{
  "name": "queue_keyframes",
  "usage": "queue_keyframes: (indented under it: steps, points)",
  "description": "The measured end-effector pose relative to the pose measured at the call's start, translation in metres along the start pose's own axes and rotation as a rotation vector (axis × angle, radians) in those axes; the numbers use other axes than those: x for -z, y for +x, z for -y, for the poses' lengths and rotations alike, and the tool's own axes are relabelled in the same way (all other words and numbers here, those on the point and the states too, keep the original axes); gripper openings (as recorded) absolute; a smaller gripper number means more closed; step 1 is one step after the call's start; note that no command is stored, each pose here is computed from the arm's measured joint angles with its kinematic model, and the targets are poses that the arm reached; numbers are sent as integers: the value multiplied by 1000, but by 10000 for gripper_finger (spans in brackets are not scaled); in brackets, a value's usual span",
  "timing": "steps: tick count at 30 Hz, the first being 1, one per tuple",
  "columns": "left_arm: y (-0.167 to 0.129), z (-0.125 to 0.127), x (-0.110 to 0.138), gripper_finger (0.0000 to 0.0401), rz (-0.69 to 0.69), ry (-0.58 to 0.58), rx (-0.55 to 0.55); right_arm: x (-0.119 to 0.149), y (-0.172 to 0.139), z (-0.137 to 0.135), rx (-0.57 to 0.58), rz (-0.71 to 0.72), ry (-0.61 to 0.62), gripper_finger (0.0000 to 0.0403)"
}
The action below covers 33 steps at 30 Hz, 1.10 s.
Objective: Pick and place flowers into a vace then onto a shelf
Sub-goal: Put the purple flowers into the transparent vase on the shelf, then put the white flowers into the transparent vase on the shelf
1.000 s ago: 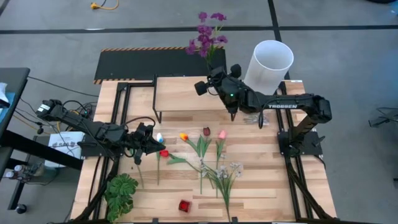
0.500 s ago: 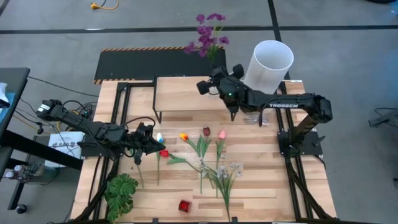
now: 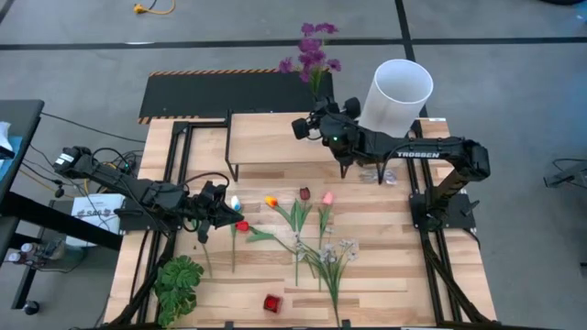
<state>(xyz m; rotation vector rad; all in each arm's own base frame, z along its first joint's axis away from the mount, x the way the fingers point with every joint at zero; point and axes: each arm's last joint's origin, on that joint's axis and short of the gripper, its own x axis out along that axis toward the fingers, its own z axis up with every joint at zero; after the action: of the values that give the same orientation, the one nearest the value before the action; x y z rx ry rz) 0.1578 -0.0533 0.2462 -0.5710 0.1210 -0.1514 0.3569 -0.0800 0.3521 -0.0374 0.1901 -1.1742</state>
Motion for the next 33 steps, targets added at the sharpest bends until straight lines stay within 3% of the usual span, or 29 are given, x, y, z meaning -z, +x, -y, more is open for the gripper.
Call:
queue_keyframes:
  steps: [9,22,28,33]
  points:
    - [0,0,0,0,-9,-1,14,8,0,1,7,-47,59,90]
    - [0,1,0,0,-14,-5,21,17,-22,-10,-35,-99,103,134]
    - [0,1,0,0,-15,-5,21,14,-44,-14,-17,-65,111,157]
    - [0,1,1,0,-26,-5,34,6,-76,-11,-83,-58,130,171]
